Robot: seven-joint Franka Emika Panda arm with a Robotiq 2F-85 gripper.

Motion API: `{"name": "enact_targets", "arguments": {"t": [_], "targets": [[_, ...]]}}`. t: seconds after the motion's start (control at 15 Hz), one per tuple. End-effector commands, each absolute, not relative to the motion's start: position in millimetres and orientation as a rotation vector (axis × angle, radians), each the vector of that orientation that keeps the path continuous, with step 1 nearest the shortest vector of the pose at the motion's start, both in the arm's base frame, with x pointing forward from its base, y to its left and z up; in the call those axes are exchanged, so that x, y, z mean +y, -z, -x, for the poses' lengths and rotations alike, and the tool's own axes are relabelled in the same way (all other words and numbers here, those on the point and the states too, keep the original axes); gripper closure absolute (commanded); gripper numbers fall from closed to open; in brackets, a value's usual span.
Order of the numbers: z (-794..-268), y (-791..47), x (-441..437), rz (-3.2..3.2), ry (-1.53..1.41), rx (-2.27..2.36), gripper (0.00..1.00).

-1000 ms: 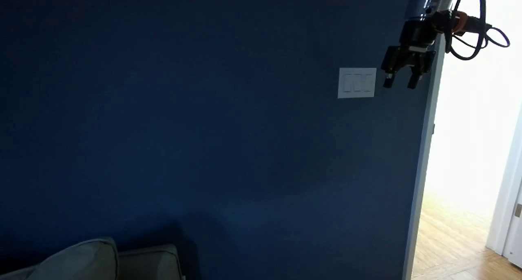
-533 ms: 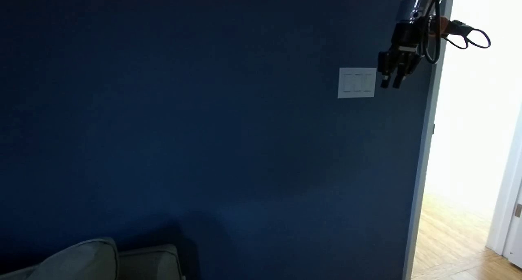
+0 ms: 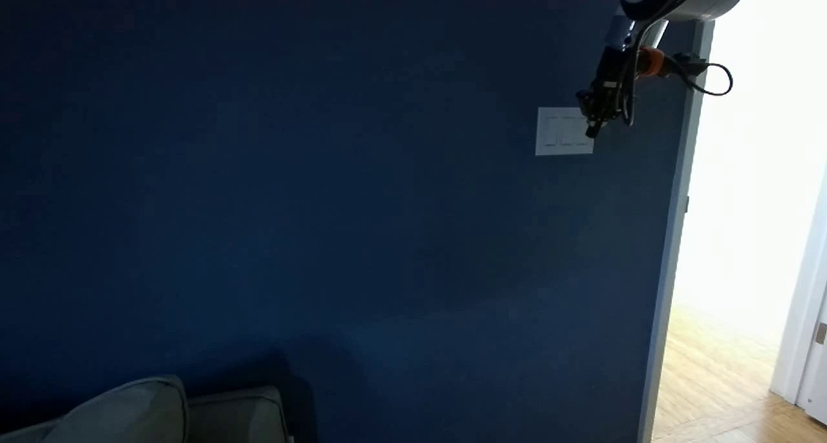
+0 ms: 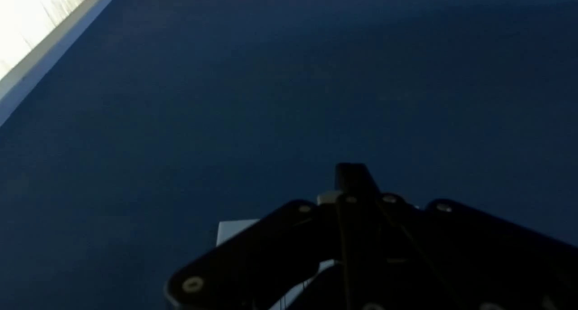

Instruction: Flip the middle and left light switch on the wall

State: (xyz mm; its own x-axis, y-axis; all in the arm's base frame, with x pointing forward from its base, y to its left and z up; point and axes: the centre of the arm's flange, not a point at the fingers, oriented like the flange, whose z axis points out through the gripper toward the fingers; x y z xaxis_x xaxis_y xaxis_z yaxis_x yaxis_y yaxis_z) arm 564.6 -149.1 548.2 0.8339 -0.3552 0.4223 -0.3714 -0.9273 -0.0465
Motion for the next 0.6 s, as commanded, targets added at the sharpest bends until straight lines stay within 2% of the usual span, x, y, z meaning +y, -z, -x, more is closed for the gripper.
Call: {"name": "enact_targets", "arguments": {"t": [0.0, 0.53], "targets": [[-595.1, -542.0, -156.0, -2.878, -0.8, -0.674, 1.0], [-610.1, -520.6, -171.2, -2.818, -0.888, -0.767, 1.0]]}}
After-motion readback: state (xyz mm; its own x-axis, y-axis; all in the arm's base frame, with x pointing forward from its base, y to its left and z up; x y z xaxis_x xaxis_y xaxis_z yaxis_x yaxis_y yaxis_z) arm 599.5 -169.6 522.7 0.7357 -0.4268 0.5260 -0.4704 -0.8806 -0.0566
